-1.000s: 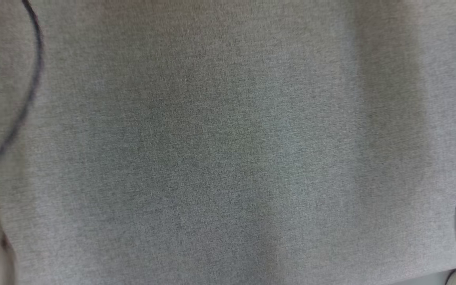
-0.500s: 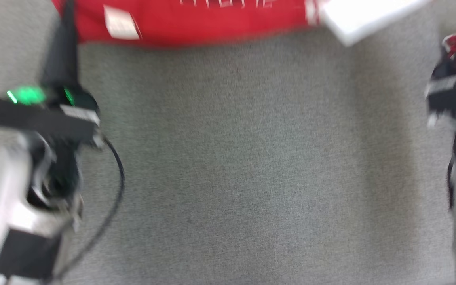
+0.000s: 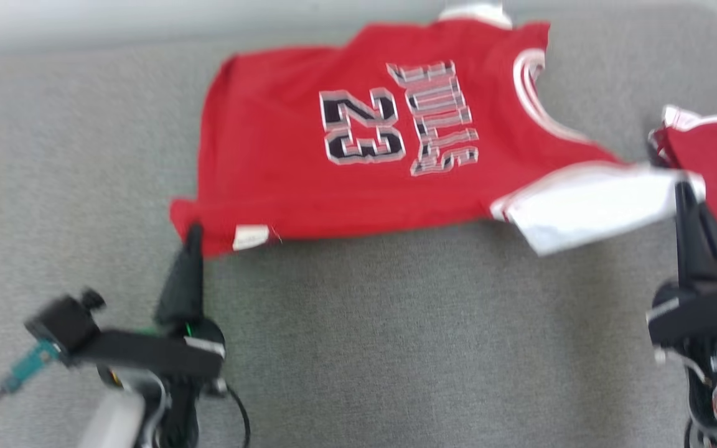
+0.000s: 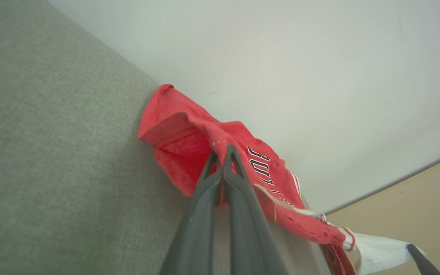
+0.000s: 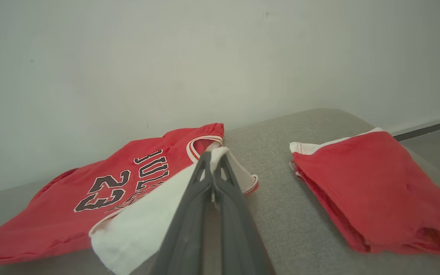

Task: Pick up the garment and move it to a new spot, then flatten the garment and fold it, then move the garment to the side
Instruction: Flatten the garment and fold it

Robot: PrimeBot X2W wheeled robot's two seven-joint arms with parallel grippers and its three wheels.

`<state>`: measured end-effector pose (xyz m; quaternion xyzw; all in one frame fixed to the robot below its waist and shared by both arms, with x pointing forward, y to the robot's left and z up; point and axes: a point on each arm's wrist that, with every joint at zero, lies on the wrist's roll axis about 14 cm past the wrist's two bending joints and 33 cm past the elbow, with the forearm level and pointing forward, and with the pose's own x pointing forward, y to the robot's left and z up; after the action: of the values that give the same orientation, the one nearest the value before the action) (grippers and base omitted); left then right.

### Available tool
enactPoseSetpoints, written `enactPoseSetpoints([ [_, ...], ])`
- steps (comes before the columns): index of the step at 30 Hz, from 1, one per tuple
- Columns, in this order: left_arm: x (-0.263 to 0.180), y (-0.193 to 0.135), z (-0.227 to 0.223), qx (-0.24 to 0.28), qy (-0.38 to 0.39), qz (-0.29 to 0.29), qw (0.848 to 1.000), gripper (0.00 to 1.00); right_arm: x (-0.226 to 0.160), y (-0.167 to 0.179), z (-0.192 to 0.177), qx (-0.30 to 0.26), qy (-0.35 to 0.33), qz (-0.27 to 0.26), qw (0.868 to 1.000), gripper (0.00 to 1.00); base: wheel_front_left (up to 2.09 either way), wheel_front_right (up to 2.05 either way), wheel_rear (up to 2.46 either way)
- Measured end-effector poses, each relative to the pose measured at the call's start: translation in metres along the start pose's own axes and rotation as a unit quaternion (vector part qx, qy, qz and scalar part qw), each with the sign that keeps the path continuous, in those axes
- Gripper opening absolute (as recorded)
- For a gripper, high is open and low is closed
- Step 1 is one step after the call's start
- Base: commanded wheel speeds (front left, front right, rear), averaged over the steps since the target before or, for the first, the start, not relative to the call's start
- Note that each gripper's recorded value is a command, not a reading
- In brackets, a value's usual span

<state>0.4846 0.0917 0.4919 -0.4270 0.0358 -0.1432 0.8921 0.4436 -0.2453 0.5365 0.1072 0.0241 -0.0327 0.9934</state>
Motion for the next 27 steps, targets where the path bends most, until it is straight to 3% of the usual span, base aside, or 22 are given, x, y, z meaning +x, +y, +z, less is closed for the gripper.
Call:
enactPoseSetpoints([
  [8,-0.055,0.009,-0.01,0.033,0.008,0.037,0.999,0.0,-0.06,-0.034,-0.037,-0.015,0.095,-0.063,0.993,0.0,0.0,0.0,0.0],
  [15,-0.098,0.024,-0.016,0.047,0.016,0.073,0.996,0.0,-0.105,-0.038,-0.07,0.008,0.177,-0.069,0.982,0.0,0.0,0.0,0.0],
  [27,-0.146,0.04,-0.042,0.071,0.064,0.112,0.989,0.0,-0.153,-0.039,-0.095,-0.004,0.269,-0.075,0.96,0.0,0.0,0.0,0.0],
])
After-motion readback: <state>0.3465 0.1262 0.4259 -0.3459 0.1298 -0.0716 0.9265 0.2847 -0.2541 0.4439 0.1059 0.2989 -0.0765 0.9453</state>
